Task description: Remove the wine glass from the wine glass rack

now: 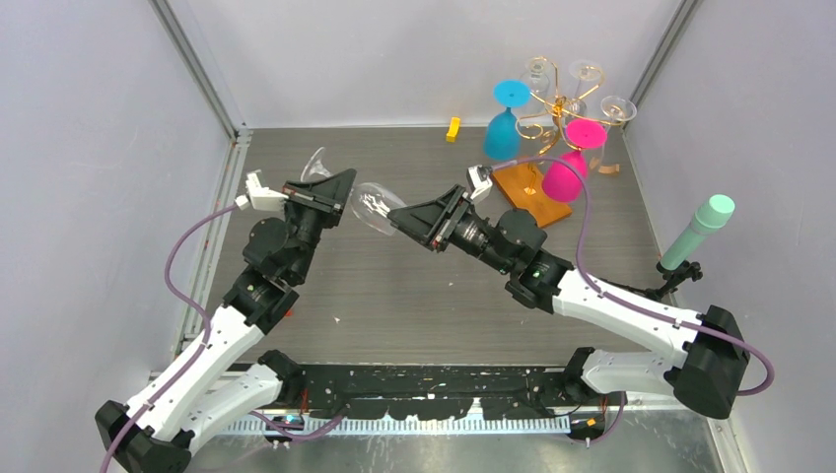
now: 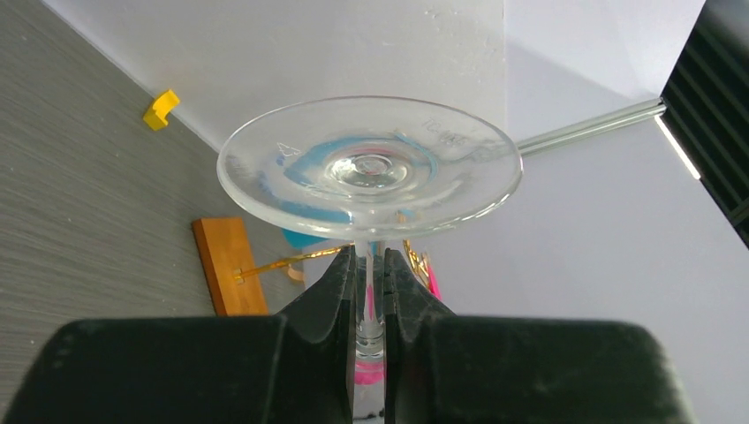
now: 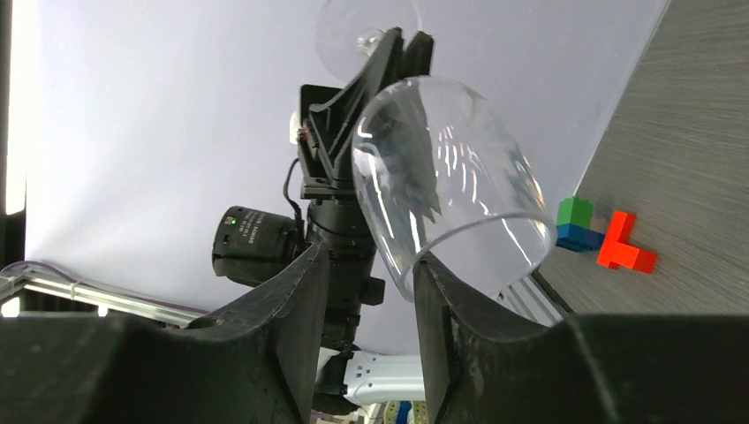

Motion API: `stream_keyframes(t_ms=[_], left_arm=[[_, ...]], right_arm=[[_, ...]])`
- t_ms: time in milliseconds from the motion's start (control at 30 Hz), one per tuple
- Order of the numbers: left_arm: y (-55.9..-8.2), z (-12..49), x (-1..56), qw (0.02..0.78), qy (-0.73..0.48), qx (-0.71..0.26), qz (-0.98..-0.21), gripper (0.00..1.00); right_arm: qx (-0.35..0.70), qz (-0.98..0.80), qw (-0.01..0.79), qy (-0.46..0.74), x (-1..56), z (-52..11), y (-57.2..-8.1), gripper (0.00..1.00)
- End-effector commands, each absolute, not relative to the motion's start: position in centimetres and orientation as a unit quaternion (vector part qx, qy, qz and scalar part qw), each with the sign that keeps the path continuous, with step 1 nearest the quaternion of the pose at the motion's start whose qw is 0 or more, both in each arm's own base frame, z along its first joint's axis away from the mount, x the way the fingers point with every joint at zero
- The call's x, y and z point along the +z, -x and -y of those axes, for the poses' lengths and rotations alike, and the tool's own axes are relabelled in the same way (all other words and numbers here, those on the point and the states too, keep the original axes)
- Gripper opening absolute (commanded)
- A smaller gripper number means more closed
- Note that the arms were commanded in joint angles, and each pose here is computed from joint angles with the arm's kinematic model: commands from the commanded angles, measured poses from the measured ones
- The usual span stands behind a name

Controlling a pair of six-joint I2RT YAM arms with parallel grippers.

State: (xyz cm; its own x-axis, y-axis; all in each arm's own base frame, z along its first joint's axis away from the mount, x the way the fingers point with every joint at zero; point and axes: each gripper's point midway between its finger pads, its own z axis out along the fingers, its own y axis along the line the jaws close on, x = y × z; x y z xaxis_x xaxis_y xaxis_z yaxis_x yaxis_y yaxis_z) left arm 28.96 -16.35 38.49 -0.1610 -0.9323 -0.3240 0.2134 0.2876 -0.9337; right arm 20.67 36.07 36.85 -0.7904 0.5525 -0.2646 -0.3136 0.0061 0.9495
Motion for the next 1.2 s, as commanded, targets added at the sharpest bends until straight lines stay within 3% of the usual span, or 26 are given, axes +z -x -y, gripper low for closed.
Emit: stream_keyframes(t_ms=[0,100,300,567,600,667,933,1033,1167], left_arm=[[-28.6,16.0,39.9,0.559,0.331,-0.534,-0.541,0.00],[-28.6,16.2,39.8,0.553,0.332,-0.540,-0.540,0.00],[-28.4,16.6,39.5,0.533,0.342,-0.560,-0.533,0.00],[-27.8,16.2,39.0,0.512,0.363,-0.584,-0.514,0.01],[-27.7,16.2,38.9,0.511,0.363,-0.585,-0.514,0.05],[-27.5,16.2,38.8,0.511,0.362,-0.585,-0.516,0.16],[-26.7,15.6,37.4,0.528,0.344,-0.560,-0.539,0.81],[-26.0,15.6,36.5,0.538,0.318,-0.542,-0.562,0.92],[-25.1,15.7,34.4,0.544,0.283,-0.516,-0.599,0.96]], right_arm=[[0.719,-0.593,0.356,-0.069,41.1,-35.7,-20.5,0.46],[0.717,-0.593,0.360,-0.070,41.1,-35.8,-20.7,0.47],[0.723,-0.587,0.360,-0.065,41.3,-36.6,-21.0,0.39],[0.720,-0.579,0.379,-0.055,41.5,-37.1,-21.5,0.08],[0.713,-0.585,0.383,-0.057,41.3,-37.2,-21.7,0.02],[0.698,-0.597,0.392,-0.056,41.0,-37.2,-22.1,0.01],[0.586,-0.670,0.454,-0.053,39.7,-36.1,-24.6,0.00],[0.500,-0.731,0.462,-0.042,37.1,-35.1,-25.6,0.00],[0.407,-0.786,0.464,-0.015,35.4,-33.8,-26.2,0.00]])
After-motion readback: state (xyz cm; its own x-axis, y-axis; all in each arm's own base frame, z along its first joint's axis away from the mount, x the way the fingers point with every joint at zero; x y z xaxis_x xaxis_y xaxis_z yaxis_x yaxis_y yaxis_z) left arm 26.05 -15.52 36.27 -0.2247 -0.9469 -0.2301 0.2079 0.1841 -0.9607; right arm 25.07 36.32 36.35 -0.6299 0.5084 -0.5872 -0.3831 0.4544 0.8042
